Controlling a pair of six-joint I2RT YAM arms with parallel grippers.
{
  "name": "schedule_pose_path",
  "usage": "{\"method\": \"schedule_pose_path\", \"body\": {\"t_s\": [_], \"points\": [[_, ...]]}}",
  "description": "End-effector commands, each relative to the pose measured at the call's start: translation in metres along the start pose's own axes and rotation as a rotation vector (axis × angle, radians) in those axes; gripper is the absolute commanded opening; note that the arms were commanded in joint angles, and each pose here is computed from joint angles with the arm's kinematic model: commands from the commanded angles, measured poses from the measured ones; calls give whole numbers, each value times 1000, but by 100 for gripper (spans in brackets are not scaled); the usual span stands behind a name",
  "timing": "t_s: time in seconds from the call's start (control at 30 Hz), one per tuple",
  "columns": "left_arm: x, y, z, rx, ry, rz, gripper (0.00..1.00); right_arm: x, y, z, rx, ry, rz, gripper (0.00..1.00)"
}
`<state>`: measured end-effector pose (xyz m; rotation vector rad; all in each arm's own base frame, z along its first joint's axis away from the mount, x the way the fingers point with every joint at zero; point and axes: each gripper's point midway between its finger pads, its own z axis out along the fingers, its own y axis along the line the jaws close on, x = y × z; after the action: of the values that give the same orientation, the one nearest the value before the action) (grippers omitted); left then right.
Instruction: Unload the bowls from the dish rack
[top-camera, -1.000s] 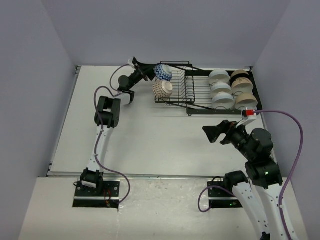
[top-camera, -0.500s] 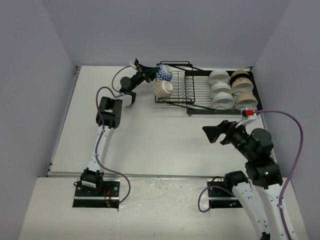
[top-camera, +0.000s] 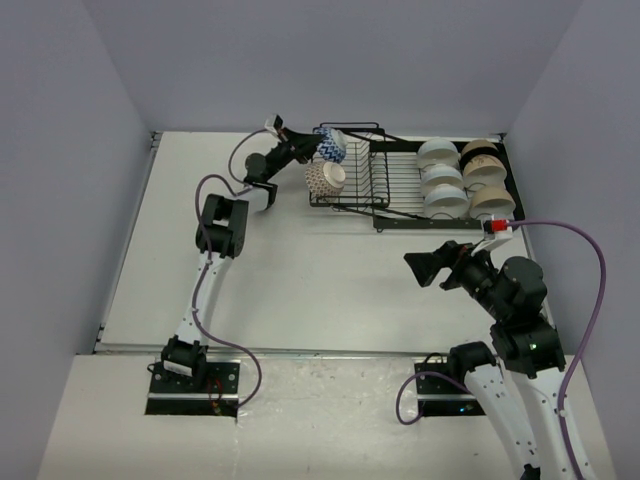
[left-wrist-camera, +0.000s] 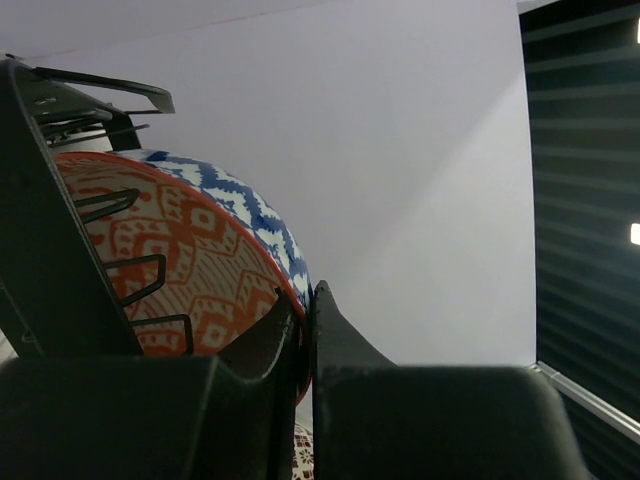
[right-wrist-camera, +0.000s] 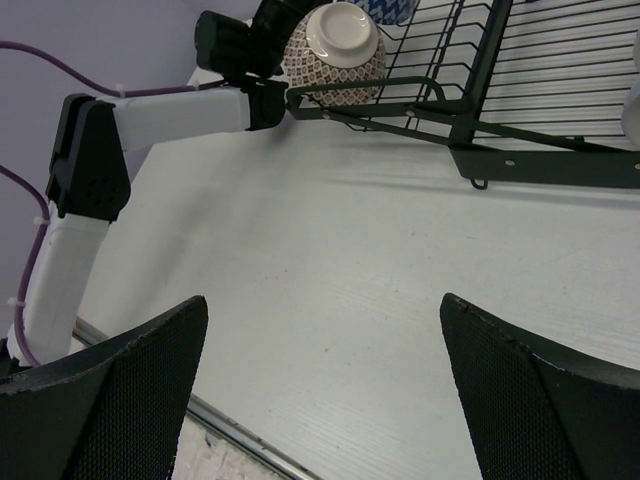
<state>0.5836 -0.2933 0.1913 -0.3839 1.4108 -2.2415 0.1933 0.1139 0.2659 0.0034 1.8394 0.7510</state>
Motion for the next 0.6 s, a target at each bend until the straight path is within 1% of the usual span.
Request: {"method": "schedule_pose_path", "body": {"t_s": [0.0, 0.4, 0.5, 0.53, 0.57], "points": [[16, -52, -1, 146, 89, -41, 0, -7, 6, 1, -35, -19, -23, 99], [23, -106, 20, 209, 142, 62, 0, -7, 7, 0, -34, -24, -23, 99], [29, -128, 26, 223, 164, 111, 0, -7, 6, 0, -32, -25, -23, 99], [30, -132, 28, 214, 168, 118, 0, -7, 6, 0, -31, -26, -23, 99], [30, -133, 30, 206, 171, 157, 0, -7, 6, 1, -30, -24, -23, 99]]}}
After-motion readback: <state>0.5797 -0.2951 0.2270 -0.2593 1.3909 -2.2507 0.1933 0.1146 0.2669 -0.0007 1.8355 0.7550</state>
